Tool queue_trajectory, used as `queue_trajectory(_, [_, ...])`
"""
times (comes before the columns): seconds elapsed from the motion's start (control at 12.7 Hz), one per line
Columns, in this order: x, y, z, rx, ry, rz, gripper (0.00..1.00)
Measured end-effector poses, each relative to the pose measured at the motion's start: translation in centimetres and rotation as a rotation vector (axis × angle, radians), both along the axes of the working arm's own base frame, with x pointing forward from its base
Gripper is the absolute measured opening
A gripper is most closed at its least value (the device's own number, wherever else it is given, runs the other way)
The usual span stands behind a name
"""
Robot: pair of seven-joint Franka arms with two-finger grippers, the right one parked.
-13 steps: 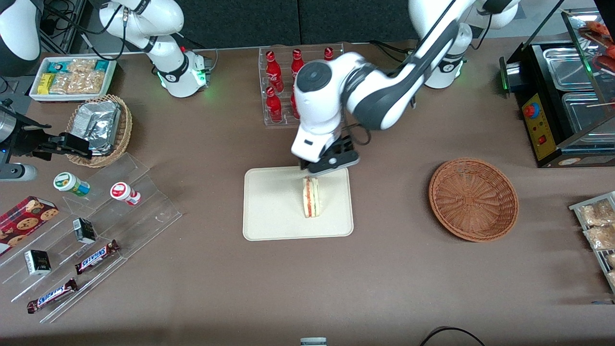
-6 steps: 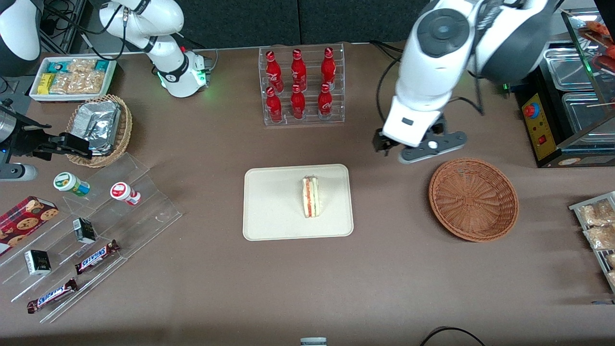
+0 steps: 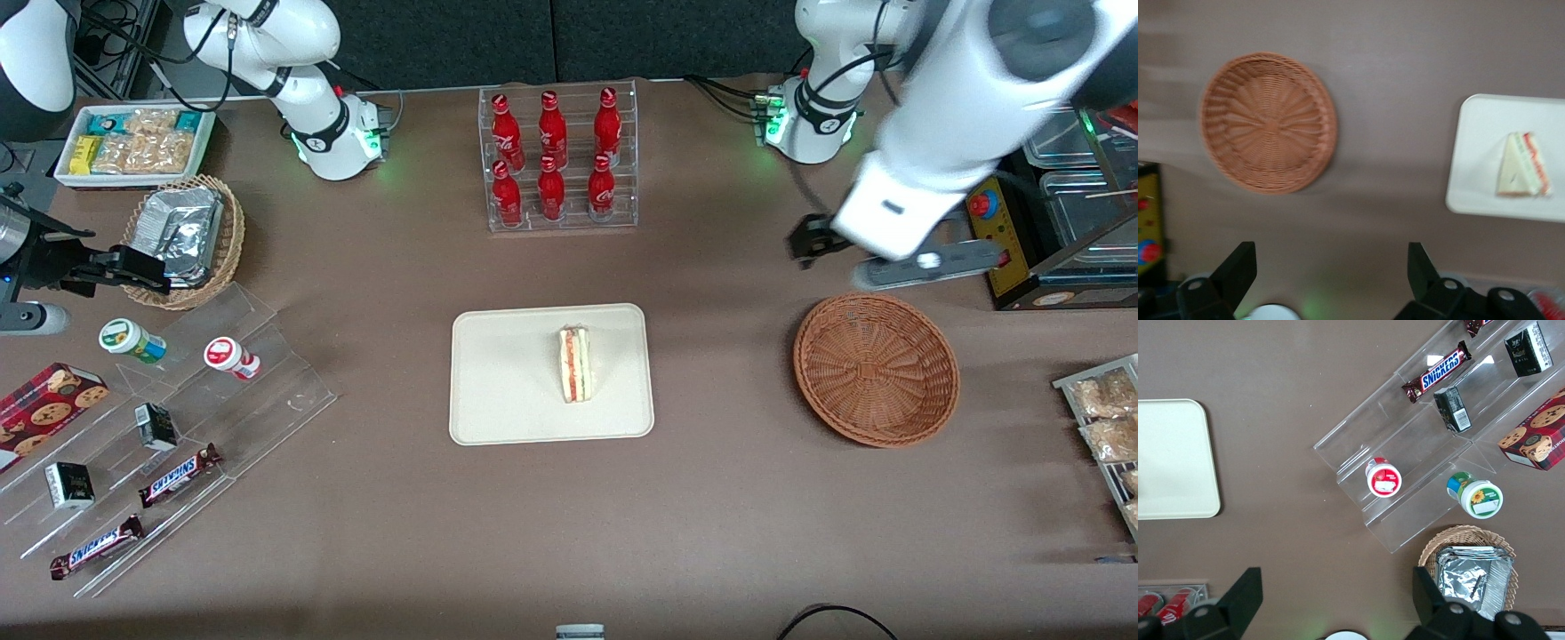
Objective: Place sandwich from basket to tray
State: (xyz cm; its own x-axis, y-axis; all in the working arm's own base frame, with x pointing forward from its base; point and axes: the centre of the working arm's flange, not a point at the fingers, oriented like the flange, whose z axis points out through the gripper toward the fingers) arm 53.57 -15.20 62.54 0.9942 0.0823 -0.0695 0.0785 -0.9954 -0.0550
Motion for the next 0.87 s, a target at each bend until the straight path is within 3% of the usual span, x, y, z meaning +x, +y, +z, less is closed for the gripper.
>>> queue_trajectory(0.39, [-0.9,11.5,2.7,-0.023,0.018,-0.106,1.0])
queue_trajectory(0.87, [-2.1,13.2,4.0,-0.029,0.012,-0.114,1.0])
